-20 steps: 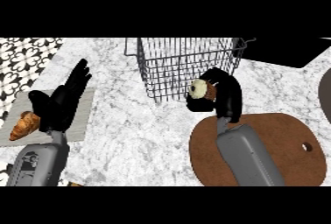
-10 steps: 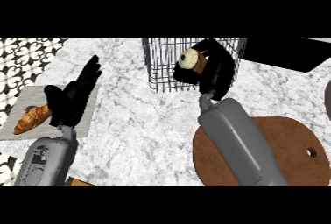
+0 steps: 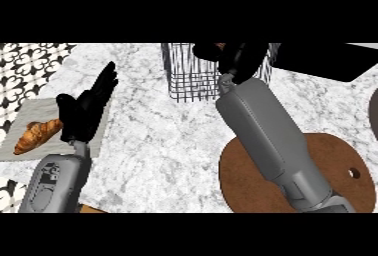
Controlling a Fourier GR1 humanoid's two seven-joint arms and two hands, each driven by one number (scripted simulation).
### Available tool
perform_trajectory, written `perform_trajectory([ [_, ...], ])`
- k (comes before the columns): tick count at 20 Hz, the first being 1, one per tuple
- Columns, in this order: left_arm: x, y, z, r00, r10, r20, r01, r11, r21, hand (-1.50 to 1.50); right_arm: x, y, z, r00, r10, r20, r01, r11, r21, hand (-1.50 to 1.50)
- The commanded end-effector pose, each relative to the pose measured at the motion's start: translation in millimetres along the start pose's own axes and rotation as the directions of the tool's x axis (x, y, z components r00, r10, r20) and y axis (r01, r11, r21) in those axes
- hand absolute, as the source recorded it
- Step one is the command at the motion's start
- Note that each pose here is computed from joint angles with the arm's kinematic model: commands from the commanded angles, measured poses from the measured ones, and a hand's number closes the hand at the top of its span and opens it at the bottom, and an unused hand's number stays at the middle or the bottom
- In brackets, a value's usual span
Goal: Pick the cupcake from the cutting board and place it in the basket
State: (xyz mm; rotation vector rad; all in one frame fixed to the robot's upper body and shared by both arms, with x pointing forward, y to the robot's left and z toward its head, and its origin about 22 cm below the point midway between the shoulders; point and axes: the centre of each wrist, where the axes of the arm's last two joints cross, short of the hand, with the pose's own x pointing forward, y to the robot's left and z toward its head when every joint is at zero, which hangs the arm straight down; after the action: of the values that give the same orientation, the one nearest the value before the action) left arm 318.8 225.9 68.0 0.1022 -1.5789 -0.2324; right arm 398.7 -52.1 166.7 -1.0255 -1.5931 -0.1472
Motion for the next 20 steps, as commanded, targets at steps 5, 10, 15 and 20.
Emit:
perform_trajectory([
  [5,-1.6,-5.6,-2.8,1.0,0.008,-0.011,-0.008,1.0,0.015,0.0,46.4,10.3,-18.7,0.995,-0.008,-0.101,-0.006,0.991,-0.132,1.5],
  [10,-1.4,-1.0,-2.5,1.0,-0.012,-0.012,0.012,0.999,0.034,0.0,63.6,16.2,-29.2,0.983,0.099,-0.156,-0.122,0.981,-0.149,1.5],
  [15,6.4,3.6,-7.9,1.0,-0.013,0.013,0.013,0.999,0.051,0.0,53.9,26.5,-34.1,0.956,0.189,-0.225,-0.226,0.962,-0.151,1.5],
  [20,3.8,4.1,-9.5,1.0,0.009,-0.007,-0.009,0.998,0.059,0.0,53.6,30.5,-38.1,0.928,0.206,-0.31,-0.261,0.954,-0.147,1.5],
])
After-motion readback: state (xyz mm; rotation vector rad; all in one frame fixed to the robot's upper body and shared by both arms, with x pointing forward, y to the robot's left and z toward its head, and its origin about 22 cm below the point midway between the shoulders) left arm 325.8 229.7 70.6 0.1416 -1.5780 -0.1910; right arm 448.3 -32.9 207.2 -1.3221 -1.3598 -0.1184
